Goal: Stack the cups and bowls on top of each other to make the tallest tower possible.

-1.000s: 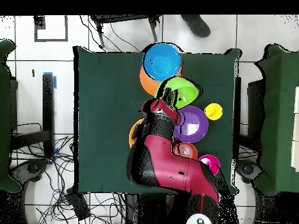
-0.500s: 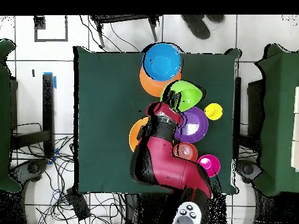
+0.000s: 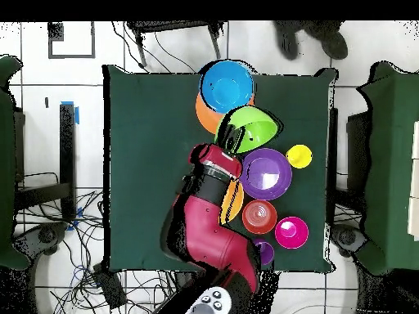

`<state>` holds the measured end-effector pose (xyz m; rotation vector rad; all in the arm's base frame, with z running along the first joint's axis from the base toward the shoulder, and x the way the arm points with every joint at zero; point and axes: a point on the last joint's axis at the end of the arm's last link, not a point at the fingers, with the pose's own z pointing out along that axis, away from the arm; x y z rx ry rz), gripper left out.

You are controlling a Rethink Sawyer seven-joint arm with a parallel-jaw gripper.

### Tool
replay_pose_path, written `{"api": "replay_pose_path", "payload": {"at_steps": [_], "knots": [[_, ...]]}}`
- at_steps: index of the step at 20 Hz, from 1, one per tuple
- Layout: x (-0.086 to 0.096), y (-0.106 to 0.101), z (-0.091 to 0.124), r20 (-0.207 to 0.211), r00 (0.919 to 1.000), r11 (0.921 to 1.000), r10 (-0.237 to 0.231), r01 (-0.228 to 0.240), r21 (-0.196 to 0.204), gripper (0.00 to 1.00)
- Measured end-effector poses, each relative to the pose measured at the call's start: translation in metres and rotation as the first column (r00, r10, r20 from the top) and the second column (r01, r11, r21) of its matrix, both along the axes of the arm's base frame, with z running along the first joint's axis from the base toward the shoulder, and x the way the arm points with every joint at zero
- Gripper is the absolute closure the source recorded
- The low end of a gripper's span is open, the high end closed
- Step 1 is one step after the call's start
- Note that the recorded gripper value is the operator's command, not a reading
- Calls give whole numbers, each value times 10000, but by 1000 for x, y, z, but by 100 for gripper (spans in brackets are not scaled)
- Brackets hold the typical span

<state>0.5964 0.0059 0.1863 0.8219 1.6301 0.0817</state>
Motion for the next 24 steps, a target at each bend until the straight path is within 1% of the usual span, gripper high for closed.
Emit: {"api": "replay_pose_path", "payload": {"at_steps": [2, 5, 11, 14, 15, 18, 20, 21, 22, 23, 24], "knots": [[-4, 6, 1, 146, 9999, 9997, 74, -70, -227, 100], [-8, 9, -2, 109, 9998, 9993, 156, -152, -354, 100], [-22, 6, -15, -261, 9996, 9992, 51, -62, -402, 100], [-29, 4, -25, -518, 9985, 9992, 154, -173, -359, 100], [-34, 3, -33, -734, 9967, 9989, 355, -376, -283, 100], [-40, 2, -45, -1092, 9914, 9972, 728, -744, -102, 100], [-47, 2, -58, -1447, 9830, 9936, 1129, -1114, 185, 100], [-54, 3, -70, -1719, 9744, 9890, 1448, -1375, 536, 100], [-57, 5, -74, -1790, 9715, 9870, 1551, -1448, 696, 100], [-58, 6, -76, -1827, 9699, 9858, 1610, -1490, 774, 100], [-62, 11, -83, -1914, 9648, 9806, 1802, -1610, 1114, 100]]}}
